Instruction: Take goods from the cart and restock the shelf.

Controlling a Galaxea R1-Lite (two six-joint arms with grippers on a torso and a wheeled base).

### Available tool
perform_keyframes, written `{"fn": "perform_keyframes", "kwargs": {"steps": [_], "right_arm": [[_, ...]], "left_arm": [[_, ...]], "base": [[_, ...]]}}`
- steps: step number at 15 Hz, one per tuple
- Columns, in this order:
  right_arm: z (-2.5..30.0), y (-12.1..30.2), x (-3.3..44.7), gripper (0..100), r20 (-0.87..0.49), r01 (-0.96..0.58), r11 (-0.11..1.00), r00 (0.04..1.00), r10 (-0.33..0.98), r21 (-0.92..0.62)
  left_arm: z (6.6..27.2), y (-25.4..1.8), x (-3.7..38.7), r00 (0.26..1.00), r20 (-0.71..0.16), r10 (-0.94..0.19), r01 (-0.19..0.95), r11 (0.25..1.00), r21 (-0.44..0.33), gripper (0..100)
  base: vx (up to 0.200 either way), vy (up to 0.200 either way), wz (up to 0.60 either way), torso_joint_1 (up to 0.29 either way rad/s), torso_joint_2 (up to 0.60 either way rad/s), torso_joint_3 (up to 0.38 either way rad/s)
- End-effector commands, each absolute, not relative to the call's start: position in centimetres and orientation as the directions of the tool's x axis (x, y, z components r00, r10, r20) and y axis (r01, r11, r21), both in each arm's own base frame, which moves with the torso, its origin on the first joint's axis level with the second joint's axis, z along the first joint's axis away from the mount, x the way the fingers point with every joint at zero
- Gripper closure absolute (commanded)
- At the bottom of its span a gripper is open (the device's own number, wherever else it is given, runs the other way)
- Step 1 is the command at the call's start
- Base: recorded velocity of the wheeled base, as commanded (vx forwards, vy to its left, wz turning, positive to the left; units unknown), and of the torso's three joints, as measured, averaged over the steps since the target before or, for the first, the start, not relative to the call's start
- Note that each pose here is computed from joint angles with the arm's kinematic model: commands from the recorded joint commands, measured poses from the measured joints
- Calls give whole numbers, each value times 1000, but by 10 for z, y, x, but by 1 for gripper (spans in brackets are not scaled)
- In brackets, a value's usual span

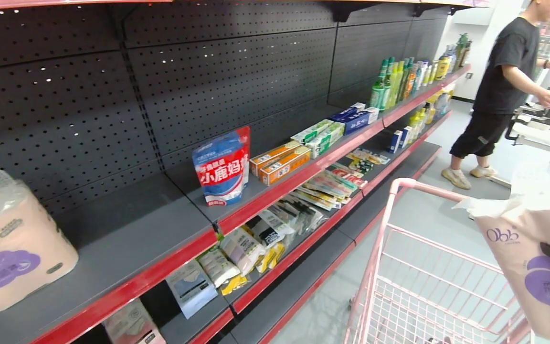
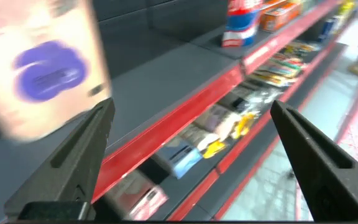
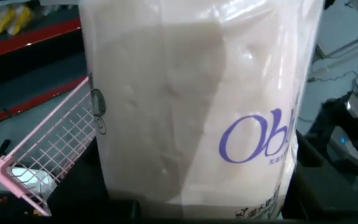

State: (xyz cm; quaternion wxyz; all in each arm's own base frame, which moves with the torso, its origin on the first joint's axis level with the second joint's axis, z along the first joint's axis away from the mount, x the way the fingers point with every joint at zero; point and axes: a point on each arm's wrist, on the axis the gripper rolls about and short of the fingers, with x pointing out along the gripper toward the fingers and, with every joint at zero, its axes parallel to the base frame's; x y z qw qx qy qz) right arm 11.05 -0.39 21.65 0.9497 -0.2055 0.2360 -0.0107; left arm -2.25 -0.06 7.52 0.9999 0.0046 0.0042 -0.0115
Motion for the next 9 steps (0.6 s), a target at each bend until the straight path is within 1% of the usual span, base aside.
{"fn": "perform_keyframes", "kwargs": {"steps": [1, 9], "right_arm": [[216, -4, 112, 100, -448, -80, 913, 886, -118, -399], [218, -4, 112, 100, -442, -81, 911, 890, -117, -404]], "left_arm": [[75, -1, -22, 1000, -8, -23, 23, 1000, 9, 0], [75, -1, -22, 1000, -8, -23, 23, 1000, 9, 0]], "base": [[0, 0, 600, 17, 2, 2], [0, 0, 600, 2, 2, 1]]}}
